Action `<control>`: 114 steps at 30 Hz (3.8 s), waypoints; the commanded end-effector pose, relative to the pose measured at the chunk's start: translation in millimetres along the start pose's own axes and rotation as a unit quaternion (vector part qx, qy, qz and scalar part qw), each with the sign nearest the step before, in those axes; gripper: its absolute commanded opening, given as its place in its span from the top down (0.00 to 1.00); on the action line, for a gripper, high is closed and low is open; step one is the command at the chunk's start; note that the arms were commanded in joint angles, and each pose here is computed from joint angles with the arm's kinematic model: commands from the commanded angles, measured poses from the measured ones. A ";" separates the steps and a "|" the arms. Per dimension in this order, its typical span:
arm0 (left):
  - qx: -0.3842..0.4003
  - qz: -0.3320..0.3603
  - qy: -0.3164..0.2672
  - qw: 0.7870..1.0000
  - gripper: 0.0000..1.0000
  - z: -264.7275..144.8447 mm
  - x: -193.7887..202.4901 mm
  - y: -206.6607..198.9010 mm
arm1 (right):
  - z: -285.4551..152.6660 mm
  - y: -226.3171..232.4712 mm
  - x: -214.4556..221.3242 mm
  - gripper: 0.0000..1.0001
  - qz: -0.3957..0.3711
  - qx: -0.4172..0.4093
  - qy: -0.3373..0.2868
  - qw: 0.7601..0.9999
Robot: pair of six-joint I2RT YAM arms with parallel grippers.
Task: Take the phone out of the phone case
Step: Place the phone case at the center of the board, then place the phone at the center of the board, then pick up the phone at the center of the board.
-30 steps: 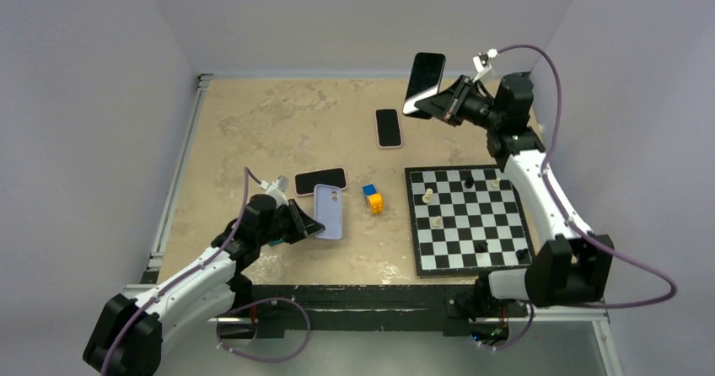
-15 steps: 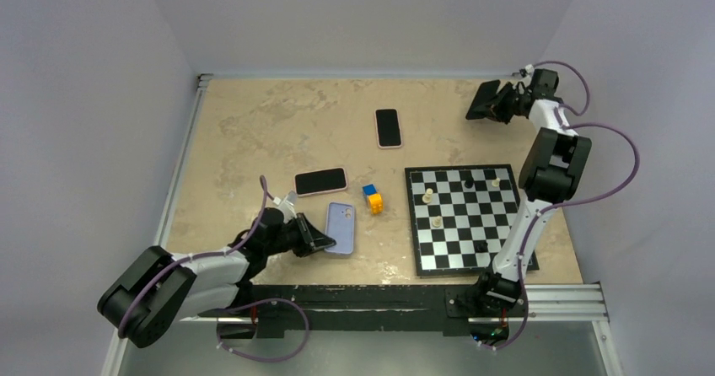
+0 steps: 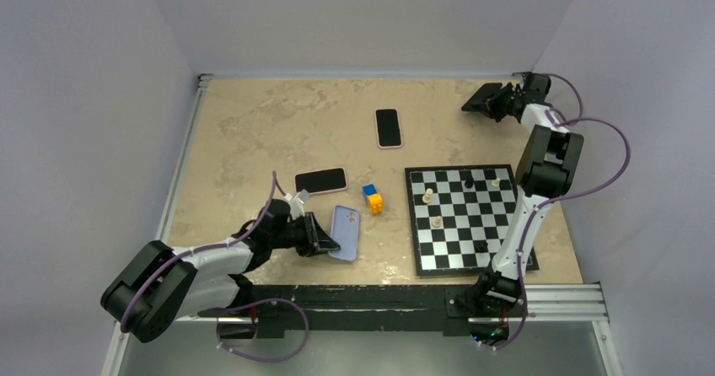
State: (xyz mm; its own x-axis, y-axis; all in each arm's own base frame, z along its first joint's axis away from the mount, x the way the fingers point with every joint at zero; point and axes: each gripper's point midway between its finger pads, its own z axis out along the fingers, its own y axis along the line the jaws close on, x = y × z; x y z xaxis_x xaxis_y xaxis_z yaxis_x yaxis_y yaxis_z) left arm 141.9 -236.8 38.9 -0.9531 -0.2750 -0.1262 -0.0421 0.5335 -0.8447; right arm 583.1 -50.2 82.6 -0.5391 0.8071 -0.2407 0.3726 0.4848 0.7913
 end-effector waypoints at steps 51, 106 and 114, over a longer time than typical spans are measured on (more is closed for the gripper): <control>-0.003 0.217 -0.157 0.964 0.01 -97.9 -59.9 -114.0 | 72.6 110.3 243.6 0.08 -0.454 0.176 0.026 0.873; 0.007 0.083 -0.258 0.963 0.00 -155.0 -142.7 -193.5 | -129.7 238.9 310.0 1.00 -0.699 -0.229 -0.008 0.678; 0.074 0.146 -0.111 0.980 0.00 -115.0 -136.5 -223.8 | -206.3 229.9 368.3 1.00 -0.710 -0.300 0.004 0.637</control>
State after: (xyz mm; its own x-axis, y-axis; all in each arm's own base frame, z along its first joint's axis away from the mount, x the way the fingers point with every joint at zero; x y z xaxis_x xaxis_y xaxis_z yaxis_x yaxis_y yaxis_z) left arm 254.8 -201.1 296.8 -0.7574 -0.4528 -0.4704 0.1504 0.5801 -0.8006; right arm 341.1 274.6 249.1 -0.1816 -0.3571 -0.9163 -0.8083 0.5848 -0.0677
